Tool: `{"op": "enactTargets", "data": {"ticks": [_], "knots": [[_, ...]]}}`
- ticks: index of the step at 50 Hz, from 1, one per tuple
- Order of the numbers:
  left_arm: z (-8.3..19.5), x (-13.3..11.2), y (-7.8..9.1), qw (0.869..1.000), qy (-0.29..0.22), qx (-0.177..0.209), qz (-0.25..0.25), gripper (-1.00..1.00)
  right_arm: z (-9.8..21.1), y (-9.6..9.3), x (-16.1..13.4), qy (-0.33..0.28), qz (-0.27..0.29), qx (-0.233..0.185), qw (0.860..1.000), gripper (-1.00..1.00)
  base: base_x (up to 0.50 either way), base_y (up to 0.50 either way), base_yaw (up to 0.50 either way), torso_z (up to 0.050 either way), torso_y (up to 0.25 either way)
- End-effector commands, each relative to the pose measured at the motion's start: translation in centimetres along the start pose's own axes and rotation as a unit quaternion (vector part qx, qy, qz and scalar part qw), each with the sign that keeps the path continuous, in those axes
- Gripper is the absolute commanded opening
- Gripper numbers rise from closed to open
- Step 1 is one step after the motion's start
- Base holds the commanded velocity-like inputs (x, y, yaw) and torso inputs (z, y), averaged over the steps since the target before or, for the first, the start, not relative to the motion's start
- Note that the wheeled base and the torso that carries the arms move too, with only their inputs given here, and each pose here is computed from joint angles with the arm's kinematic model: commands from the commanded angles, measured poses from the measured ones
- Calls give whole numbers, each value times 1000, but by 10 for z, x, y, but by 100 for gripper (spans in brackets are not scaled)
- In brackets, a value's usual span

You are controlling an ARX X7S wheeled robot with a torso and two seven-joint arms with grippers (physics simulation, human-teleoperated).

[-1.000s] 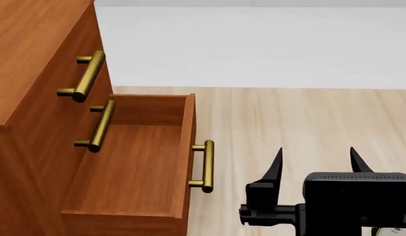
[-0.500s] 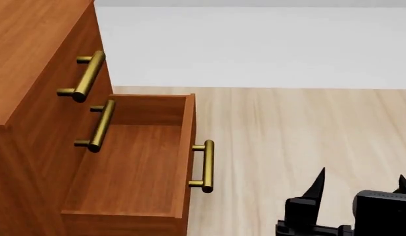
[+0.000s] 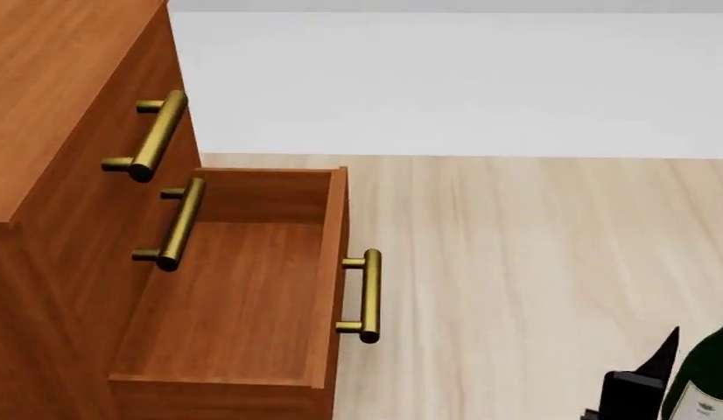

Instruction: Put the wine bottle in the bottom drawer of the cabinet.

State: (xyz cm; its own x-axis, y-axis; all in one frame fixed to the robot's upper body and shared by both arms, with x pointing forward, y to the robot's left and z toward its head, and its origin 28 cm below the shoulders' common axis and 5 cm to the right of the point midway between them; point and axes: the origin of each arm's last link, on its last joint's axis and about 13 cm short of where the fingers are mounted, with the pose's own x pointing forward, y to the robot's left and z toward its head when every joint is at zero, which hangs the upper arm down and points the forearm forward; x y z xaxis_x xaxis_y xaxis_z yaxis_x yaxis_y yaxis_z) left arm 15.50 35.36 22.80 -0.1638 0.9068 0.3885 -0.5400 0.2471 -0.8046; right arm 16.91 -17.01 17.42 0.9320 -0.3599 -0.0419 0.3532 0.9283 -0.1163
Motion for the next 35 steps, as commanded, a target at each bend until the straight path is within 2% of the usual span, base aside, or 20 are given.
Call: {"op": "enactTargets", "data": {"ticks": [1,3,5,7,13,14,16,17,33,35], "knots": [[-5,0,1,1000,11,14,1,100,0,-12,5,15,-24,3,1000,100,0,0,0,0,0],[-5,0,0,1000,0,21,-1,100,-1,-13,7,15,-28,-2,1000,100,0,0,0,0,0],[-8,-3,7,1000,-1,24,-1,100,-1,-14,9,16,-30,2,999,100,0,0,0,0,0],[-10,-4,8,998,-1,63,12,100,0,-15,9,17,-31,2,999,100,0,0,0,0,0],[-11,-4,8,998,10,65,16,100,1,-16,15,21,-38,-5,999,100,0,0,0,0,0],[-11,-4,8,997,0,79,23,100,1,-16,16,23,-39,-7,999,100,0,0,0,0,0],[-12,-4,8,997,8,75,17,100,0,-16,18,27,-40,-6,999,100,0,0,0,0,0],[-12,-4,8,996,-1,88,24,100,0,-17,20,28,-41,-6,999,100,0,0,0,0,0],[-14,-5,10,996,9,84,16,100,-2,-17,34,47,-36,0,998,100,0,0,0,0,0],[-10,-2,1,996,8,85,14,100,-2,-16,36,50,-35,-1,998,100,0,0,0,0,0]]}}
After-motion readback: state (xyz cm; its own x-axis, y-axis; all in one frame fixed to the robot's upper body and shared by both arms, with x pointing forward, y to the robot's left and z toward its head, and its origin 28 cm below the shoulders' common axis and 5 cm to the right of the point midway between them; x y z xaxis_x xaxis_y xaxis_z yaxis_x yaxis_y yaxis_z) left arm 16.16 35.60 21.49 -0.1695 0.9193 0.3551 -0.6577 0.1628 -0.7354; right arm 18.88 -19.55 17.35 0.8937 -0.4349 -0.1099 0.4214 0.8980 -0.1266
